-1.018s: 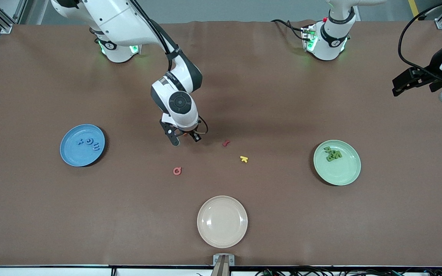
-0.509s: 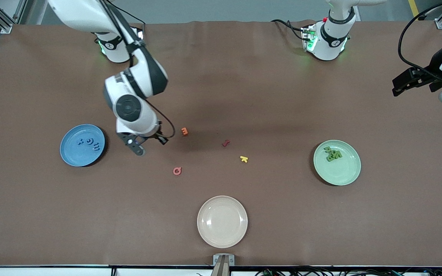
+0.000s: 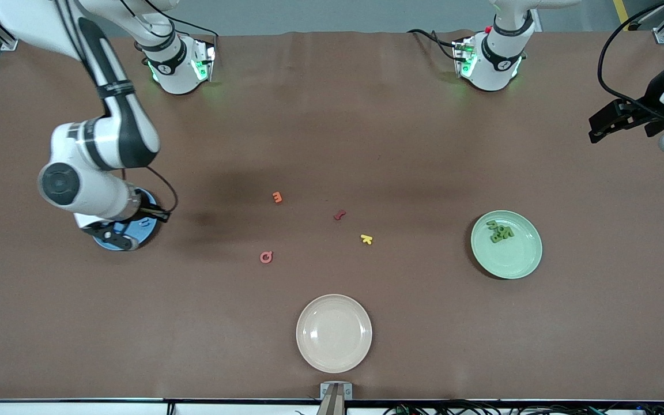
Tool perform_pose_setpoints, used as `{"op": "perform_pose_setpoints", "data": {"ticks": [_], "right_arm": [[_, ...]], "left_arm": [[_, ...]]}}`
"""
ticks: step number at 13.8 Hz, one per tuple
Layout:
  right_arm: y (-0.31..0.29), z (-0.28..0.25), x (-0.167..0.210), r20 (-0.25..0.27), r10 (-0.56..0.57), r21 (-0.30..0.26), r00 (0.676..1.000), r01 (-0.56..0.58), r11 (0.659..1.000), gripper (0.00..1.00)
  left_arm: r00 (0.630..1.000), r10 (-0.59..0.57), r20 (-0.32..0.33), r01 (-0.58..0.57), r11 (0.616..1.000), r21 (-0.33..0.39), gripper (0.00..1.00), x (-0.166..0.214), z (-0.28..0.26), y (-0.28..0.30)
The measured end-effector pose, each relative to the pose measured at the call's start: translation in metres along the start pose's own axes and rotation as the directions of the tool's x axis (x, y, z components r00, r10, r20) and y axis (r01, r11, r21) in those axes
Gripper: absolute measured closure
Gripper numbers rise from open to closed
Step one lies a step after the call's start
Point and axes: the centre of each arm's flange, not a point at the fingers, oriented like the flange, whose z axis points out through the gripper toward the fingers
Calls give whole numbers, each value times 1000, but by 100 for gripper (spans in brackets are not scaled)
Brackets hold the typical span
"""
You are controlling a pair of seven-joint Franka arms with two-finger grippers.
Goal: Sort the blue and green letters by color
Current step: 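Carry the blue a to the blue plate and release it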
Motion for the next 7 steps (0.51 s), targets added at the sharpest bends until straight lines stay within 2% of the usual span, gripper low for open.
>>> {"op": "perform_pose_setpoints", "data": {"ticks": [3, 7], "right_arm": [[54, 8, 24, -19, -103, 23, 994, 104, 994, 64], [75, 48, 40, -24, -198, 15, 980, 198, 980, 64]], "left_arm": [[1000, 11, 0, -11, 1000, 1, 0, -2, -1, 6], [1000, 23, -1, -23, 1000, 1, 0, -3, -1, 12]]}}
